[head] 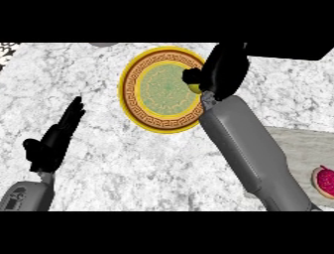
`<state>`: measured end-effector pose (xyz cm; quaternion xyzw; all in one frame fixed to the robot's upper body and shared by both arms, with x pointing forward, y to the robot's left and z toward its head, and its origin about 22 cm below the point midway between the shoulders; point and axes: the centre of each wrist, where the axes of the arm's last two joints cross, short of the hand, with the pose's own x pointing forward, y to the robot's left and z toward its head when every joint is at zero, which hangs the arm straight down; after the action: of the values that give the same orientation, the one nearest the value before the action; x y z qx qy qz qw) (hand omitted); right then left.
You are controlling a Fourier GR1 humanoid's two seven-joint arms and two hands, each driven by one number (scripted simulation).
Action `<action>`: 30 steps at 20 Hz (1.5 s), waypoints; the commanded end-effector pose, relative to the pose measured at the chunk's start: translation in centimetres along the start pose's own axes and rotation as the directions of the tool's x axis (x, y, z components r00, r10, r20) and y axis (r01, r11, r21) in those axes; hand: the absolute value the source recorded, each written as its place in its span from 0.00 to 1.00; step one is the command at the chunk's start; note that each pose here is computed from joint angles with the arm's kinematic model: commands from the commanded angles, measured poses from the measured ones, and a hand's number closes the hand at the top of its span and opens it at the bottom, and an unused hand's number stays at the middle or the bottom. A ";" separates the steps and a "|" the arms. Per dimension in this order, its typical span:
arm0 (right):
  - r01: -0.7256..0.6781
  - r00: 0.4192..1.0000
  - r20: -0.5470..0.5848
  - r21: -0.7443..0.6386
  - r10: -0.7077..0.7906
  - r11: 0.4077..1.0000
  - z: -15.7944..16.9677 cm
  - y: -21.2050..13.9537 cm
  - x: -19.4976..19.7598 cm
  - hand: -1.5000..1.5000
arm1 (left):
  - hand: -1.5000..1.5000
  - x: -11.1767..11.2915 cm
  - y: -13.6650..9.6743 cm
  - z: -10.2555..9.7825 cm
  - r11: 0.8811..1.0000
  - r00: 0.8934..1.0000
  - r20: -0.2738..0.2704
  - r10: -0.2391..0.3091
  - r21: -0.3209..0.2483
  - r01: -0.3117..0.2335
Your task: Pick the pear from the placemat and place it in the plate
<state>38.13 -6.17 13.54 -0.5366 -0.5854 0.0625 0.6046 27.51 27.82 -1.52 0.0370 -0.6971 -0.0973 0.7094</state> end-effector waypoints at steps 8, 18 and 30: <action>0.520 0.822 -0.127 -0.227 -0.555 0.823 1.1 -1.0 -2.6 0.00 | 0.50 -1.2 1.7 1.1 0.999 0.999 -0.031 0.006 0.052 -0.004; 0.547 0.821 -0.081 -0.174 -0.565 0.819 11.1 -1.7 -11.3 0.00 | 0.50 -2.3 2.0 3.1 0.993 0.999 -0.033 0.009 0.121 -0.005; 0.505 0.853 -0.080 -0.121 -0.516 0.854 16.8 -2.3 -18.3 0.00 | 0.50 -0.6 2.1 0.9 0.995 0.999 -0.052 0.009 0.101 -0.004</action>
<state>20.44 -9.80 0.36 -0.4030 -0.6755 -0.1298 0.6036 25.80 30.17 -2.04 0.0706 -0.6860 -0.0610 0.7216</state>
